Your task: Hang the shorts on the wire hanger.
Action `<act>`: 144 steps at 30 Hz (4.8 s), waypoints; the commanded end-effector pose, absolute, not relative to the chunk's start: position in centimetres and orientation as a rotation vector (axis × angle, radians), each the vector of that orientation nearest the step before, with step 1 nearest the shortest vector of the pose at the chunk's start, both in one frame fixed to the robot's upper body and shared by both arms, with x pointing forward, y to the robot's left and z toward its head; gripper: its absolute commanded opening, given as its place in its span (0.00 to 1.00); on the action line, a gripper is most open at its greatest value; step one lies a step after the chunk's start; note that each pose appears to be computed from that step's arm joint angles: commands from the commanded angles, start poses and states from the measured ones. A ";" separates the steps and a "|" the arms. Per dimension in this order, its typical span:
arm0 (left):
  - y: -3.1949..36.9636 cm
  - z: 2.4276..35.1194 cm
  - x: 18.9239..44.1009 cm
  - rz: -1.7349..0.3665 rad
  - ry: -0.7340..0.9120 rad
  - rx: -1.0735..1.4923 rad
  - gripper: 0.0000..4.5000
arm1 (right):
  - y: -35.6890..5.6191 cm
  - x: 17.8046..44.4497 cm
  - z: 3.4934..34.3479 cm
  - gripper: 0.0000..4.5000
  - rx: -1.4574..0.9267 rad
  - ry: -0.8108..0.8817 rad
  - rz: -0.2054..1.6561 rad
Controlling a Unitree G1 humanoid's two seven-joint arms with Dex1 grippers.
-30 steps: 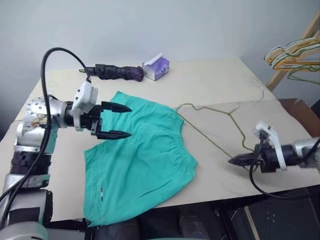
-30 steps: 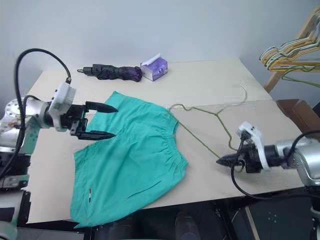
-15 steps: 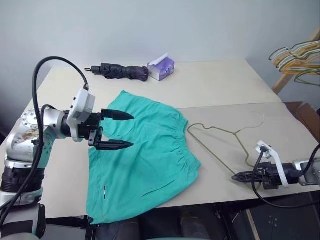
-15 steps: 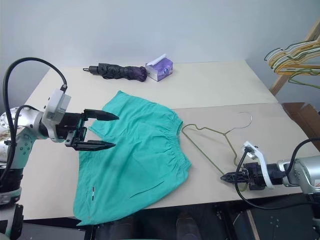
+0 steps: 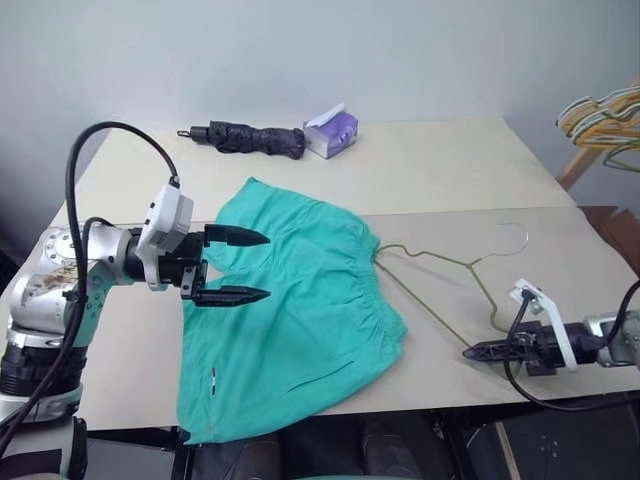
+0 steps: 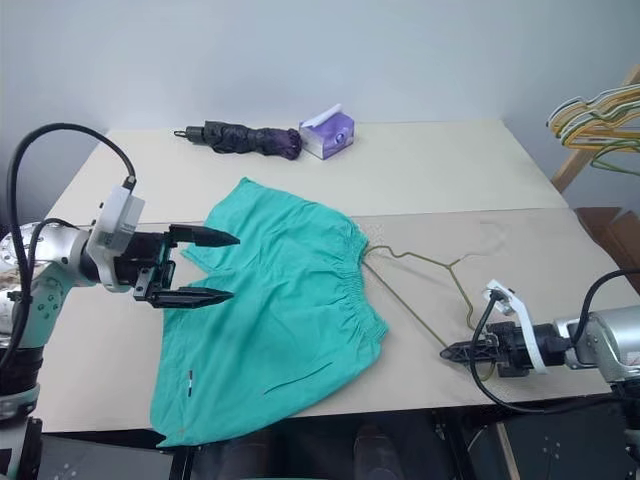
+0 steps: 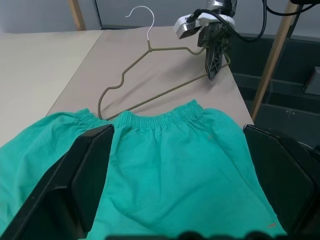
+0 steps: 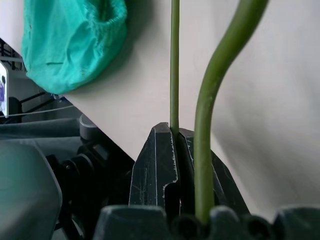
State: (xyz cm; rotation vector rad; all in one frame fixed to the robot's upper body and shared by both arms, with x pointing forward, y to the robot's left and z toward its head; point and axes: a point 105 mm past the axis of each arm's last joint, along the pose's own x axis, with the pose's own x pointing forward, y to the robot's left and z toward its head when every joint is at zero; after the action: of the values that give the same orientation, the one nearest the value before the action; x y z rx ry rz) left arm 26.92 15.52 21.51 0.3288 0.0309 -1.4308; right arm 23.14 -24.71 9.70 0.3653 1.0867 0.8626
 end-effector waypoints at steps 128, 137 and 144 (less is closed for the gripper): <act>12.5 22.6 35.5 -1.575 -0.114 0.935 0.00 | -12.3 29.0 22.8 0.00 -0.877 0.290 1.242; 14.1 22.4 34.6 -1.565 -0.069 0.845 0.00 | -15.9 31.2 22.9 0.64 -0.811 0.305 1.056; 15.3 21.9 33.7 -1.547 -0.029 0.797 0.00 | -21.8 32.8 24.1 0.99 -0.612 0.285 0.750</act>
State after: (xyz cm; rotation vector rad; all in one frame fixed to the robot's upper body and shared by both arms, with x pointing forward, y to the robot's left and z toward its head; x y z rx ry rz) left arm 34.00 15.37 20.41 0.7922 0.0314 -1.5547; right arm 32.88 -20.90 22.34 -0.6352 0.3451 0.8111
